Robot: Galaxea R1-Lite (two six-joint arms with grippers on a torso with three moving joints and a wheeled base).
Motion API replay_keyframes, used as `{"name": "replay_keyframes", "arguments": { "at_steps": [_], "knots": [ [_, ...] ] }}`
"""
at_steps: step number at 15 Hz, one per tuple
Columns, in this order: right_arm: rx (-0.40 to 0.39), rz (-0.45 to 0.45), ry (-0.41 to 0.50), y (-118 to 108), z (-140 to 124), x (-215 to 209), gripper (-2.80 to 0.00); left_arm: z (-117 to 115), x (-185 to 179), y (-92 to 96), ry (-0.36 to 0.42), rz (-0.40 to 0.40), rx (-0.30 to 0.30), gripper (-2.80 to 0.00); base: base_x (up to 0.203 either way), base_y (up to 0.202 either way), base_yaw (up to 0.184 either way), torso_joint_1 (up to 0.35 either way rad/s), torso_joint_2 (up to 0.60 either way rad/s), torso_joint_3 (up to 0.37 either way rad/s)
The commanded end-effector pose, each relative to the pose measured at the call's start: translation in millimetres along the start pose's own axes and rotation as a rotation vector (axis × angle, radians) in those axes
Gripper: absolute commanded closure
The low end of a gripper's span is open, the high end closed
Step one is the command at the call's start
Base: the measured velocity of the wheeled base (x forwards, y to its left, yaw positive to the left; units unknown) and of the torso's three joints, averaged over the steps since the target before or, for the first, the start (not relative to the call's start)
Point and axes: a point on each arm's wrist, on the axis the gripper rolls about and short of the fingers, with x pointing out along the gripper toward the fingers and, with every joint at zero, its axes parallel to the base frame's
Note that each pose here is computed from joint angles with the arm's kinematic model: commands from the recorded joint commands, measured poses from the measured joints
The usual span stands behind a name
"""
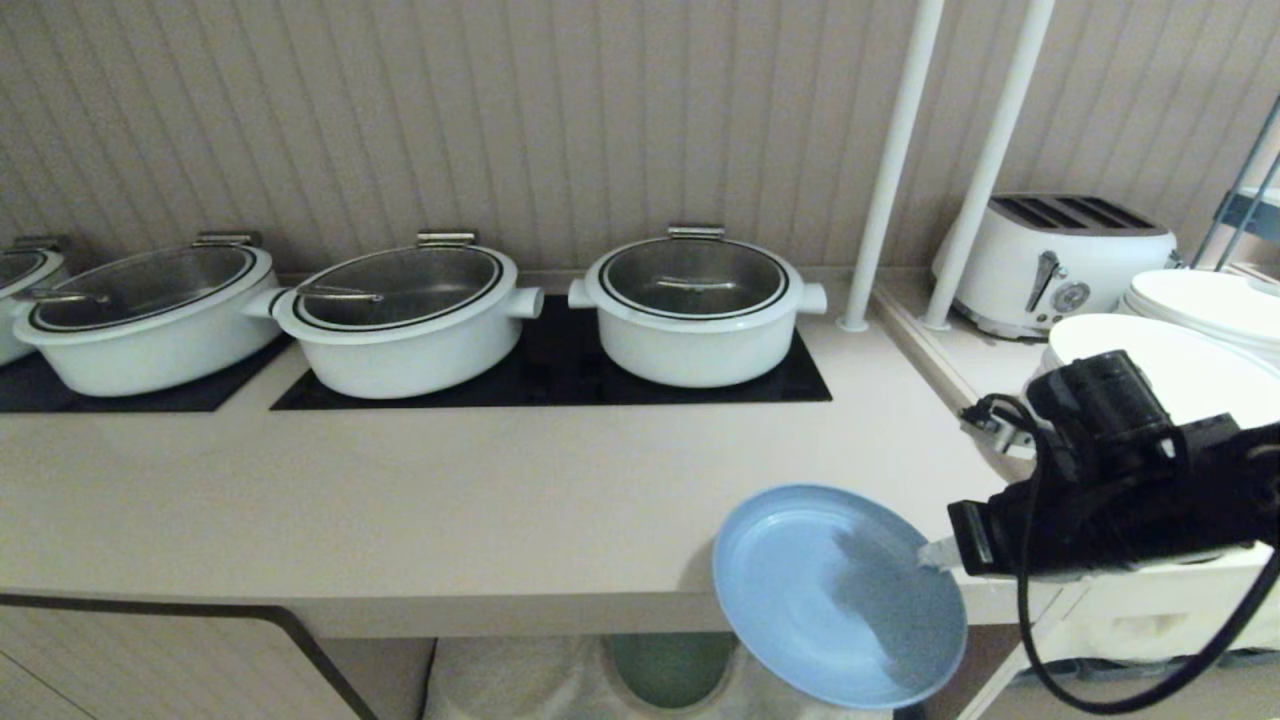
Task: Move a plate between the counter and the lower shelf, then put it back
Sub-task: Put the plate
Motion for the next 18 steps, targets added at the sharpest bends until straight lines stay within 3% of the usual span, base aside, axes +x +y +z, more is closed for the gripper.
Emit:
{"name": "replay_keyframes", "arguments": {
  "at_steps": [1, 7, 11, 18],
  "knots": [
    [0.005, 0.04, 0.02, 0.7, 18.9, 17.0, 0.0, -0.1, 0.0, 0.0, 0.0, 0.001, -0.001, 0.0, 0.0, 0.0, 0.0, 0.0, 0.0, 0.0],
    [-0.015, 0.072, 0.063, 14.0, 54.4, 44.1, 0.0, 0.1, -0.1, 0.0, -0.001, 0.0, -0.001, 0.0, 0.0, 0.0, 0.0, 0.0, 0.0, 0.0],
    [-0.053, 0.093, 0.096, 31.2, 64.5, 63.1, 0.0, -0.2, 0.0, 0.0, 0.0, 0.001, -0.001, 0.0, 0.0, 0.0, 0.0, 0.0, 0.0, 0.0],
    [-0.069, 0.099, 0.123, 39.7, 78.5, 91.1, 0.0, -0.2, 0.0, 0.0, 0.0, 0.001, -0.001, 0.0, 0.0, 0.0, 0.0, 0.0, 0.0, 0.0]
  ]
}}
